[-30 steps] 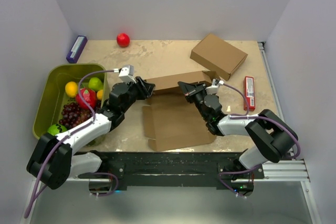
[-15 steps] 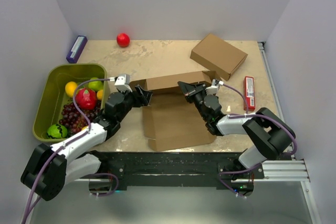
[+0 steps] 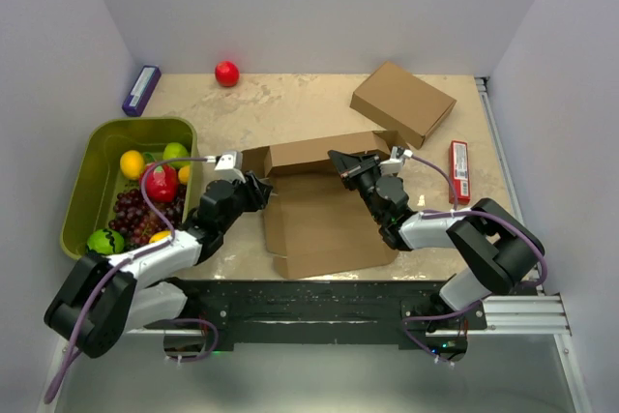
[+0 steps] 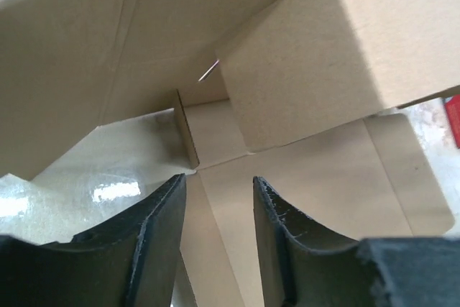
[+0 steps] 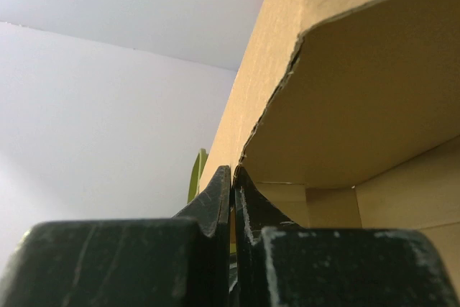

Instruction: Fold the paper box

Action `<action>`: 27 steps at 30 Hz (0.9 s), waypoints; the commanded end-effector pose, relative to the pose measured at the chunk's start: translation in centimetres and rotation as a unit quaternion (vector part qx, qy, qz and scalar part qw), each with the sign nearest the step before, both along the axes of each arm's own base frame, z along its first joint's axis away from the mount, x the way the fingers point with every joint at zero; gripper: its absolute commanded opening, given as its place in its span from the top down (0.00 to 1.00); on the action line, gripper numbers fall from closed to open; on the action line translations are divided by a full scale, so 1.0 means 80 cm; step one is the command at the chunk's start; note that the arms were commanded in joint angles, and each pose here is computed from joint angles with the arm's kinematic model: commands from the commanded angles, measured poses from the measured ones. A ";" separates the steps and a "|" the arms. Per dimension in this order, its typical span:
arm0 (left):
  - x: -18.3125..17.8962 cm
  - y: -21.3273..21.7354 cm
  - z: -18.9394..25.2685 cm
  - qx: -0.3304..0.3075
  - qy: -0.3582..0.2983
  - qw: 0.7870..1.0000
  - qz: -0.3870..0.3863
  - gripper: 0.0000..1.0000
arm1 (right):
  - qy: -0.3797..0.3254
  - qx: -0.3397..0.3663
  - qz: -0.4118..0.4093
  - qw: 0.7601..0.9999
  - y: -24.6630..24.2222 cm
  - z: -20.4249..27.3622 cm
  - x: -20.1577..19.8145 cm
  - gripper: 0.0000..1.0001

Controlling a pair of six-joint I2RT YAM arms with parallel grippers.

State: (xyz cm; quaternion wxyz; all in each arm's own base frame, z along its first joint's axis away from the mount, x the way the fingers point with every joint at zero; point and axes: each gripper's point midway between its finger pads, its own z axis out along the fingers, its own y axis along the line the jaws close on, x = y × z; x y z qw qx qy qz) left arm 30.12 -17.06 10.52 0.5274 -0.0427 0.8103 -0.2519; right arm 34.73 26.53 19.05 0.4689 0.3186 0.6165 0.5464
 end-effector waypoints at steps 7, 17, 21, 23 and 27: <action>0.038 -0.010 0.003 0.016 -0.026 1.000 0.005 0.61 | 0.002 -0.021 -0.002 1.000 -0.004 -0.010 -0.003 1.00; 0.057 -0.024 -0.024 0.042 -0.016 0.999 -0.013 0.66 | 0.000 -0.021 0.003 1.000 -0.001 -0.008 -0.002 1.00; 0.056 -0.046 -0.024 0.043 -0.023 0.998 -0.034 0.67 | 0.002 -0.022 0.004 1.000 0.001 -0.011 -0.001 1.00; 0.057 -0.055 -0.025 0.045 -0.026 0.998 -0.042 0.67 | 0.003 -0.023 0.007 1.000 0.003 -0.011 0.000 1.00; 0.057 -0.075 -0.027 0.047 -0.029 0.997 -0.055 0.67 | 0.003 -0.021 0.010 1.000 0.005 -0.013 0.001 1.00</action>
